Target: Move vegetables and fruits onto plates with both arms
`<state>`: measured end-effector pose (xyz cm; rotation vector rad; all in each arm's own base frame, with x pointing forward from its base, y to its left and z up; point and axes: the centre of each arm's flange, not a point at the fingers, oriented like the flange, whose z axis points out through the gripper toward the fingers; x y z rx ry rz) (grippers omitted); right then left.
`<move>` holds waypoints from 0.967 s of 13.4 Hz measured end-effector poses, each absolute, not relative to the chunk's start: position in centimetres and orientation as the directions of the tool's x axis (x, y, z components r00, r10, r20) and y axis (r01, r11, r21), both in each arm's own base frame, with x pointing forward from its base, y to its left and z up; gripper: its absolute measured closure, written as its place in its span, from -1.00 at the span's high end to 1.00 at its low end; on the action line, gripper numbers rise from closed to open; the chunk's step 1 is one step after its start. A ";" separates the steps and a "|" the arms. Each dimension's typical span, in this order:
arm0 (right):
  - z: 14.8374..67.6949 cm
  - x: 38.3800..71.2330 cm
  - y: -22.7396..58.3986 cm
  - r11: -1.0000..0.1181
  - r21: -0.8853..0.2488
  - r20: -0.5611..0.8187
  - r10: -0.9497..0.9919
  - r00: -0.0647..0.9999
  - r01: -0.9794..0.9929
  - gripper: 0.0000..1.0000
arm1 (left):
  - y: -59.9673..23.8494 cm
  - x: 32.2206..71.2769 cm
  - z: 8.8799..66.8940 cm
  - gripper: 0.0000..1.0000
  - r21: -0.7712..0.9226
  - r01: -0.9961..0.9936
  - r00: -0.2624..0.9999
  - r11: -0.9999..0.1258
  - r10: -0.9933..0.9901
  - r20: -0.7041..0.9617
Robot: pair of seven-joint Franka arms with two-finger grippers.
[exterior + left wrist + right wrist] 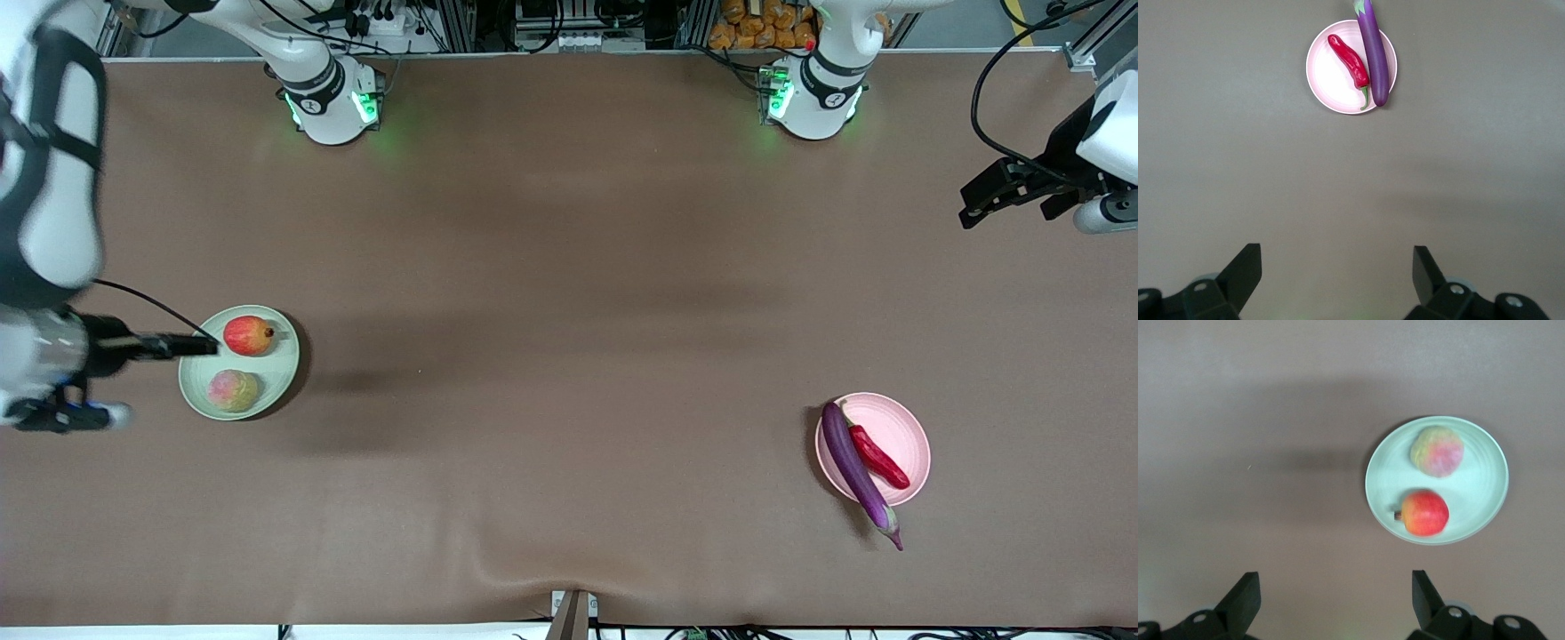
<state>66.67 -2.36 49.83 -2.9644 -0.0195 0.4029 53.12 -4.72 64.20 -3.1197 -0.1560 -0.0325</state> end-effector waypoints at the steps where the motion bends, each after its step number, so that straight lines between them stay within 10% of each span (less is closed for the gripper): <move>1: 51.9 66.0 -2.1 -0.989 -0.145 -0.269 0.044 0.962 0.005 1.00 | -4.7 53.1 64.2 1.00 -0.017 0.100 0.995 -0.995 0.100 0.022; 7: 65.3 59.8 0.9 -0.989 -0.036 -0.149 0.148 0.978 0.144 1.00 | -4.7 53.1 64.2 1.00 -0.017 0.101 0.995 -0.995 0.101 0.022; 13: 65.8 54.6 -1.9 -0.977 -0.038 -0.075 0.211 0.974 0.209 1.00 | -4.6 53.1 64.2 1.00 -0.016 0.103 0.994 -0.995 0.102 0.022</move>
